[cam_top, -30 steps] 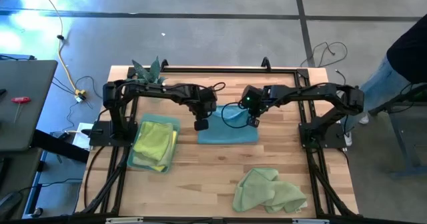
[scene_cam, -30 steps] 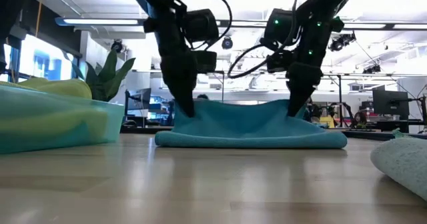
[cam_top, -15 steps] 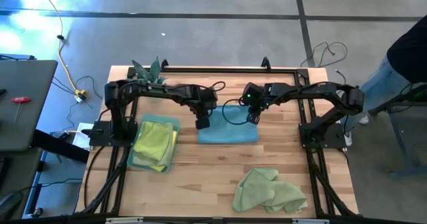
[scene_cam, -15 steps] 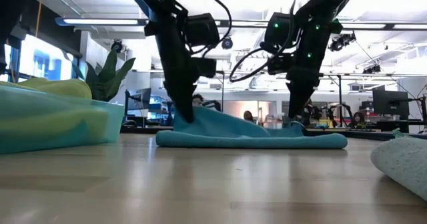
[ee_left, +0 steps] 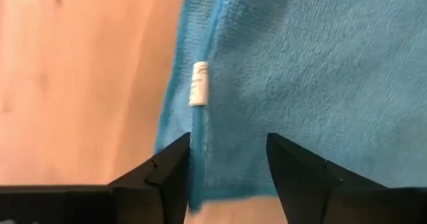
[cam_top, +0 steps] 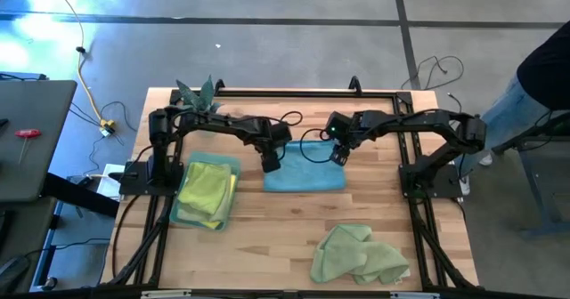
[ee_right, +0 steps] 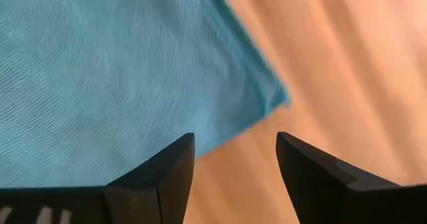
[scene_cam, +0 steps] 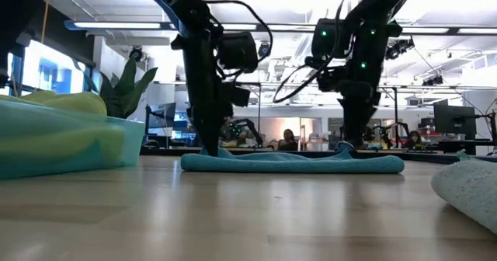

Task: Fold microfiber towels
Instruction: Fold the blue microfiber towel

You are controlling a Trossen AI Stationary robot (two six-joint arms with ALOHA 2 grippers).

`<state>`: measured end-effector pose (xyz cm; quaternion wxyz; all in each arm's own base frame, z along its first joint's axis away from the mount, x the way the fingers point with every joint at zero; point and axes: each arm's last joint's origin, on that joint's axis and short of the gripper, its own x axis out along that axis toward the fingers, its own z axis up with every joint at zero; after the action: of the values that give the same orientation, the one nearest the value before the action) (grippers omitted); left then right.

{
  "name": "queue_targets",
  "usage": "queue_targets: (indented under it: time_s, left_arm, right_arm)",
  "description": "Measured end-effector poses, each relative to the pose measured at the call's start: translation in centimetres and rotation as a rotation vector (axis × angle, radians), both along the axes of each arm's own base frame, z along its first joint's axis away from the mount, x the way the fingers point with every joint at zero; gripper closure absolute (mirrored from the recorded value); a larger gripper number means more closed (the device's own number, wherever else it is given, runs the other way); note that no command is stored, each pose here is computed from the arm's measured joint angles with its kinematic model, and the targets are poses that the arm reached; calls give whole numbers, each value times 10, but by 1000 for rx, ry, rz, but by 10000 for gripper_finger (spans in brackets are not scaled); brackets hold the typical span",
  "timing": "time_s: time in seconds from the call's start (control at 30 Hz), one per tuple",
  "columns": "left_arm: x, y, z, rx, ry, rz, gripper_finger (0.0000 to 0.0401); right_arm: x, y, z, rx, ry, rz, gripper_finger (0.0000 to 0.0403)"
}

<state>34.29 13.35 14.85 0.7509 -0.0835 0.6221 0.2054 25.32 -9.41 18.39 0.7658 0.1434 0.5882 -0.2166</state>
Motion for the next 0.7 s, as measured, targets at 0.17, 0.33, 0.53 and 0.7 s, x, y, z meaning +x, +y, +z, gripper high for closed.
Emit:
queue_targets:
  time_s: [0.17, 0.33, 0.53, 0.7]
  left_arm:
    - [0, 0, 29, 65, -46, -39, 223]
    - [-6, -2, 47, 24, -83, -47, 224]
    - [-6, -28, 36, -130, -116, -145, 224]
    - [-5, -52, 19, -127, -130, -207, 224]
  right_arm:
    - [-6, 8, 0, 182, 12, -135, 199]
    - [-4, 23, -1, 314, 8, -272, 199]
    - [-7, 55, -13, 398, 35, -317, 199]
    - [-20, 82, -19, 448, -8, -363, 199]
